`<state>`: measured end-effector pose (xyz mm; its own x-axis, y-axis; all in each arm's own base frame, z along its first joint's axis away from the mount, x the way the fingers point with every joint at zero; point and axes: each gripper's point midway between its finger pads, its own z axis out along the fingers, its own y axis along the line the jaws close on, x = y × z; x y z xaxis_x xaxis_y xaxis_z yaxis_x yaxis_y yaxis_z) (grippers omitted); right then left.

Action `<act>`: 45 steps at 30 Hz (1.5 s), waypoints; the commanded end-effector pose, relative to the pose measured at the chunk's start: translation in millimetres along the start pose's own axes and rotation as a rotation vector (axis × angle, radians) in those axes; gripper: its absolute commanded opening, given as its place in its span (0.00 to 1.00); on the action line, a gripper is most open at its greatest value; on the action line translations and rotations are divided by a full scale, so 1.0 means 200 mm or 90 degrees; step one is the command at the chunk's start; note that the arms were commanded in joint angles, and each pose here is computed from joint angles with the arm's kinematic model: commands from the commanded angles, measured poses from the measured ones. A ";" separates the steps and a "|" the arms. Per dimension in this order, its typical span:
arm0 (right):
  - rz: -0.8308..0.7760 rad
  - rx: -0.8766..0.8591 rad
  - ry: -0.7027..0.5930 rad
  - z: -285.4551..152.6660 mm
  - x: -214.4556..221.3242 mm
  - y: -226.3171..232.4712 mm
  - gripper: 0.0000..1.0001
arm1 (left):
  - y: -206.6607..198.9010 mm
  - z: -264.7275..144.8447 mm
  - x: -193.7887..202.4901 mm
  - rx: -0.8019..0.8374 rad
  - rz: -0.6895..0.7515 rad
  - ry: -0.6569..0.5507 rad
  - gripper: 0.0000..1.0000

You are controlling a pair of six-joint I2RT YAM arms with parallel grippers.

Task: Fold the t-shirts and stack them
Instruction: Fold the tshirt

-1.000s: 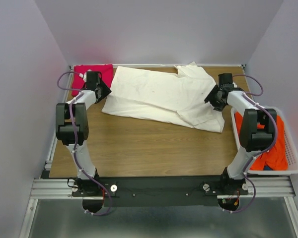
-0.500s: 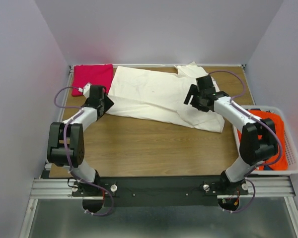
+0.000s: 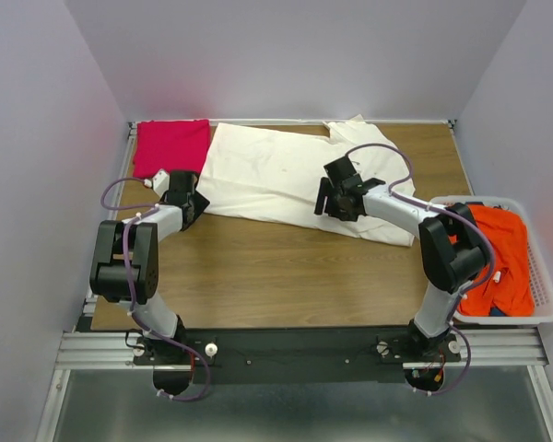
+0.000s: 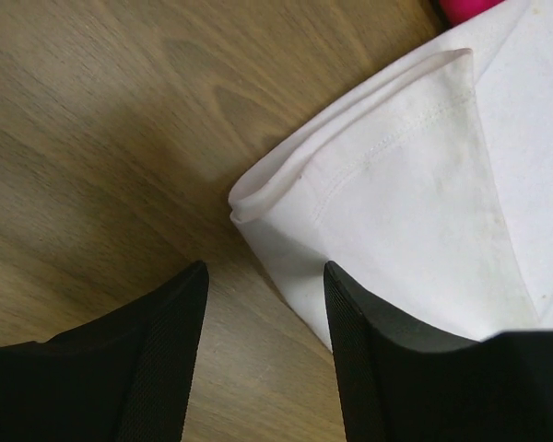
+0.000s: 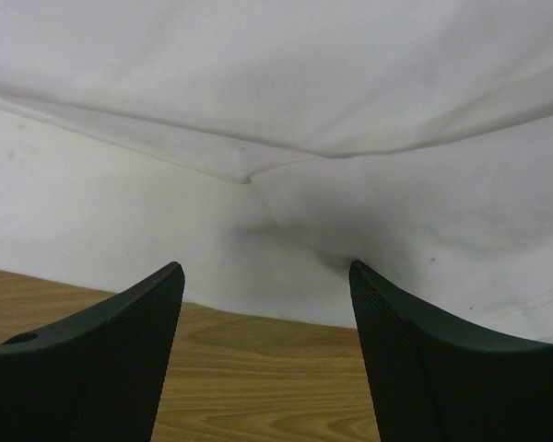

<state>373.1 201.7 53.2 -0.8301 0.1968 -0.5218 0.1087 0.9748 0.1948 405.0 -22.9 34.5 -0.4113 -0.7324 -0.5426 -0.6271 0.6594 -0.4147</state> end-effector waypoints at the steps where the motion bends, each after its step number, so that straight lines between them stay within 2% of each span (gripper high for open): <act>1: 0.000 0.009 -0.034 0.02 -0.06 0.03 0.79 | -0.03 0.04 -0.03 0.006 -0.020 -0.024 0.59; 7: -0.006 0.014 -0.026 0.03 -0.02 0.01 0.79 | -0.04 0.07 -0.04 0.002 -0.020 -0.027 0.52; 9: -0.005 0.016 -0.023 0.03 -0.01 0.00 0.78 | -0.03 0.08 -0.05 -0.009 -0.019 -0.030 0.44; 11: -0.008 0.021 -0.018 0.04 0.02 -0.02 0.78 | -0.02 0.09 -0.06 -0.017 -0.014 -0.037 0.30; 13: -0.009 0.025 -0.016 0.04 0.03 -0.03 0.78 | 0.00 0.09 -0.06 -0.031 -0.005 -0.033 0.20; 14: -0.013 0.028 -0.013 0.05 0.04 -0.04 0.78 | 0.01 0.09 -0.05 -0.037 -0.004 -0.032 0.07; 15: -0.014 0.028 -0.009 0.05 0.05 -0.04 0.77 | 0.02 0.09 -0.05 -0.039 -0.002 -0.031 0.01; 16: -0.015 0.030 -0.008 0.05 0.06 -0.04 0.77 | 0.03 0.09 -0.03 -0.043 -0.001 -0.028 0.00; 24: -0.041 0.050 0.009 0.07 0.15 -0.09 0.73 | 0.15 -0.08 -0.01 -0.035 -0.004 -0.039 0.00; 30: -0.071 0.069 0.047 0.07 0.33 -0.15 0.71 | 0.31 -0.19 0.04 -0.035 -0.005 -0.047 0.00; 32: -0.074 0.060 0.063 0.00 0.44 -0.15 0.70 | 0.45 -0.27 0.07 -0.046 -0.013 -0.058 0.00; 34: -0.074 0.042 0.061 -0.05 0.48 -0.11 0.70 | 0.49 -0.31 0.03 -0.046 -0.029 -0.077 0.00; 40: -0.078 0.007 0.090 -0.17 0.71 -0.01 0.70 | 0.55 -0.40 0.05 -0.027 -0.043 -0.080 0.00; 45: -0.047 -0.036 0.080 -0.29 0.79 0.07 0.70 | 0.56 -0.46 0.04 -0.016 -0.047 -0.088 0.00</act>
<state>246.1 242.8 26.1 -0.8643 0.0572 -0.4998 -0.0424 0.9817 0.1858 283.1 24.7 50.7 -0.2656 -0.7567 -0.5974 -0.6592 0.5947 -0.4601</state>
